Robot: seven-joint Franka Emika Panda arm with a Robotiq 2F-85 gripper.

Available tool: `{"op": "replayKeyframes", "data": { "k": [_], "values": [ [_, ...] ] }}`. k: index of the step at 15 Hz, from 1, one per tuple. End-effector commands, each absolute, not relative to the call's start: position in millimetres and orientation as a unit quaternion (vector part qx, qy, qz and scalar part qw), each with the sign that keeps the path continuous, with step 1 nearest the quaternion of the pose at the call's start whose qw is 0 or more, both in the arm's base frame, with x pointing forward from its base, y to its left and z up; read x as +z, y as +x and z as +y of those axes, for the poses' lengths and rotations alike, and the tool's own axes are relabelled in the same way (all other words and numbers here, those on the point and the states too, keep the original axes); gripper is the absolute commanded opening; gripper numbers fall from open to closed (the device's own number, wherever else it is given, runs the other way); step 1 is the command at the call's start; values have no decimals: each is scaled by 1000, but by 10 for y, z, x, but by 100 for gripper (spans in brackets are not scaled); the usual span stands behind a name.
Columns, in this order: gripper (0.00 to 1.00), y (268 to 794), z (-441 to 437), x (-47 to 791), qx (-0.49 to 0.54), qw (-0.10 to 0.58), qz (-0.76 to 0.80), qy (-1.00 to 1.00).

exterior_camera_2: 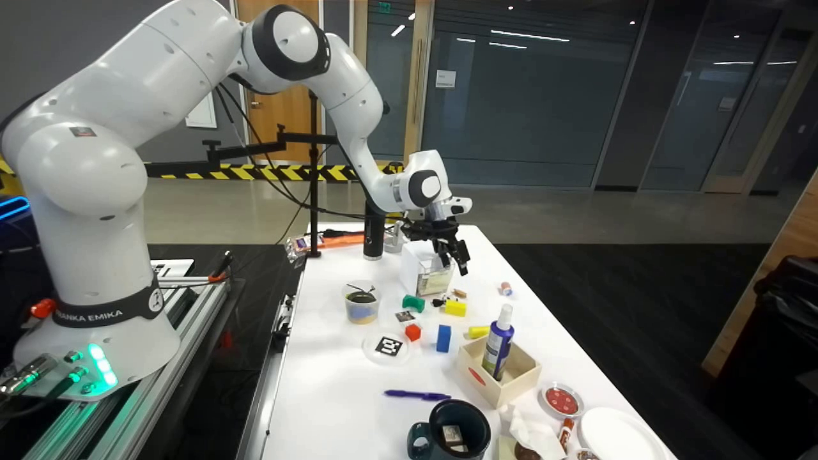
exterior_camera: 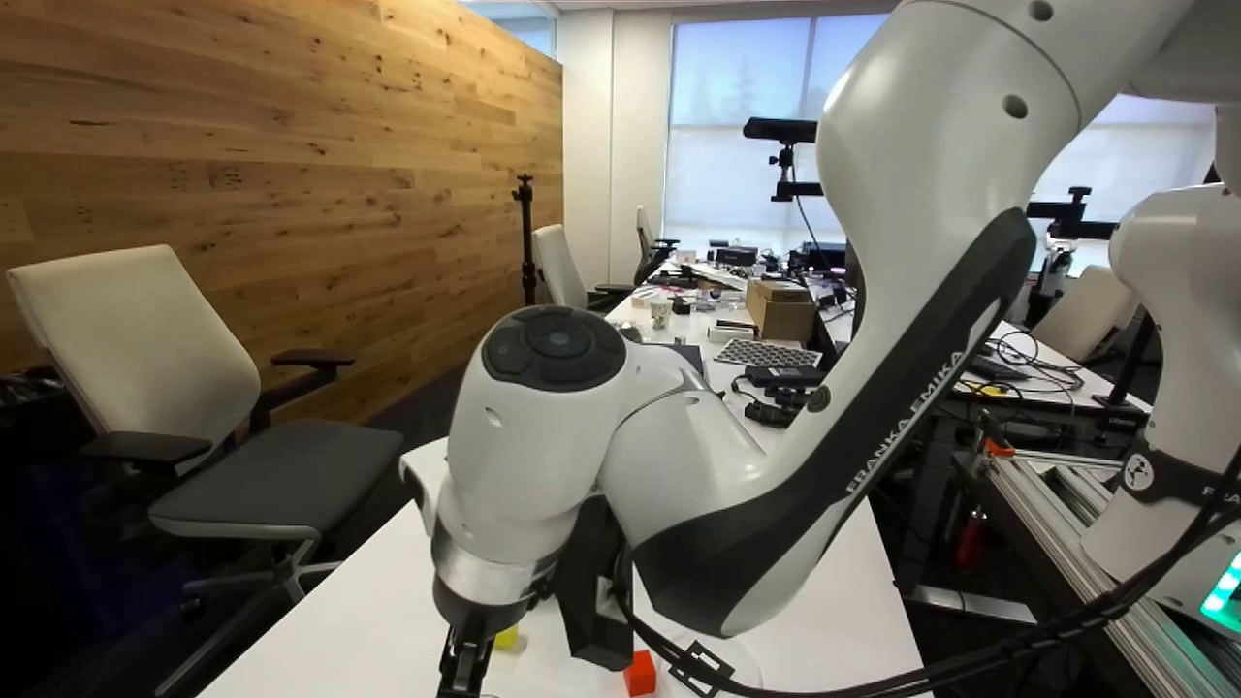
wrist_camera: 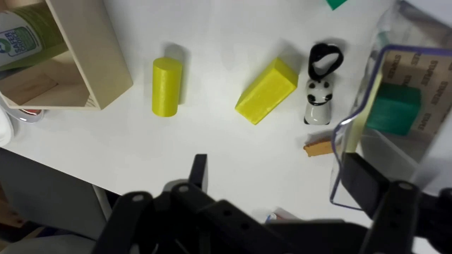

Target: Move the green cube to the white object, then close it

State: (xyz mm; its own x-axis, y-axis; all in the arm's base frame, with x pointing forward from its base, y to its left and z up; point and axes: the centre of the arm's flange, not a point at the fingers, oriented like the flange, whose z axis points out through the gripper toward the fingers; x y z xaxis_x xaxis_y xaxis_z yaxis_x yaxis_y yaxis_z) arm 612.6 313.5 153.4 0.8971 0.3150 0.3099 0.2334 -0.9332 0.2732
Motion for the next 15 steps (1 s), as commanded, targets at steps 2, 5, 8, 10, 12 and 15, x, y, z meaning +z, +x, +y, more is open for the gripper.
{"op": "replayKeyframes", "data": {
  "k": [2,5,8,10,12,15],
  "values": [
    [100,5973,2936,2031,202,73,126,968],
    [100,5973,2861,2246,219,67,114,967],
    [100,5981,2799,2263,208,49,109,971],
    [100,5990,2746,2185,186,-11,122,975],
    [100,5978,2681,2174,181,-58,130,973],
    [100,6011,2370,2298,175,-135,116,968]
  ]
}}
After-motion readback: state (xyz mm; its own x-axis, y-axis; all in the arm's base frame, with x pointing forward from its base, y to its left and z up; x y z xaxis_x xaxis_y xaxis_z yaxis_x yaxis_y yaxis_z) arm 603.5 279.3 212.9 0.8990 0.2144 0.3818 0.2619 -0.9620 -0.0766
